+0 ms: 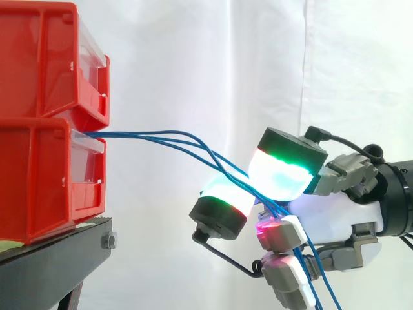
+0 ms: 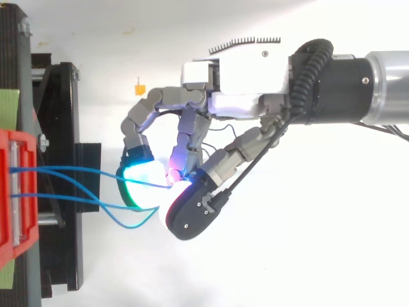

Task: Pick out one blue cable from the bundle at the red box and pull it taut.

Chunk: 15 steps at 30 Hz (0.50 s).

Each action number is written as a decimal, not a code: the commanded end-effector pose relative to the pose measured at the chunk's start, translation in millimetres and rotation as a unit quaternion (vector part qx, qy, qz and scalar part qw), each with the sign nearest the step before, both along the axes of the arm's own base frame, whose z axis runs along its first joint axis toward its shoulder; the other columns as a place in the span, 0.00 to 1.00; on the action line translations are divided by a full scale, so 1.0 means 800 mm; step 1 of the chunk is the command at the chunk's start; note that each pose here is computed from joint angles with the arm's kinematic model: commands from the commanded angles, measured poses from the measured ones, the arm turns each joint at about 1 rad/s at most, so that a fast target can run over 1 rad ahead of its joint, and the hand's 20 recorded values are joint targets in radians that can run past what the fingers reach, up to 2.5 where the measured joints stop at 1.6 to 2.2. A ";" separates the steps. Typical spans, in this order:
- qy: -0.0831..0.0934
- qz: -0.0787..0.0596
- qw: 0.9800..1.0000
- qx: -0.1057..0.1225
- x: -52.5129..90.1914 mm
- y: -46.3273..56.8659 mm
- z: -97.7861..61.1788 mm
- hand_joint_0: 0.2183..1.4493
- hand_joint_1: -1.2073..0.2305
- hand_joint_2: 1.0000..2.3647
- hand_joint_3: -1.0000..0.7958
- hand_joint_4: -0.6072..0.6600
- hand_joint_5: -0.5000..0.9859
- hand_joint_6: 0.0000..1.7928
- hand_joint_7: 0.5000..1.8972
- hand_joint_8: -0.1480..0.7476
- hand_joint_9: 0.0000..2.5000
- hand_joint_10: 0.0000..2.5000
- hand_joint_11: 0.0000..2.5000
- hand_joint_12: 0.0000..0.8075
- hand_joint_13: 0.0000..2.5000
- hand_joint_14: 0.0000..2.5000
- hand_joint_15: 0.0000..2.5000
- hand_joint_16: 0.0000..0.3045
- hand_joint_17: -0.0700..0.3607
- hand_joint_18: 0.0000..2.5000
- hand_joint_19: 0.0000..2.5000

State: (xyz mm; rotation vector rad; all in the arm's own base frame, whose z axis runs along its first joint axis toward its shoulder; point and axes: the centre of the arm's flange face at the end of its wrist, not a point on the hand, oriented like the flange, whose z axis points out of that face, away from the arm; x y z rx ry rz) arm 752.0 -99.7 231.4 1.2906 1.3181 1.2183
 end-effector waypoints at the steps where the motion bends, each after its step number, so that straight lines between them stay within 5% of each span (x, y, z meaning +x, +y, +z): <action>1: 0.001 0.000 1.000 0.000 0.000 0.000 -0.001 0.41 0.17 0.00 0.28 0.36 0.26 0.52 0.43 0.50 0.52 0.01 0.29 0.47 0.47 0.01 0.24 0.16 0.42 0.42 0.24; 15: 0.001 0.000 1.000 0.000 0.000 0.000 -0.001 0.47 0.17 0.00 0.28 0.34 0.23 0.54 0.42 0.46 0.44 0.01 0.27 0.45 0.43 0.01 0.23 0.16 0.42 0.40 0.21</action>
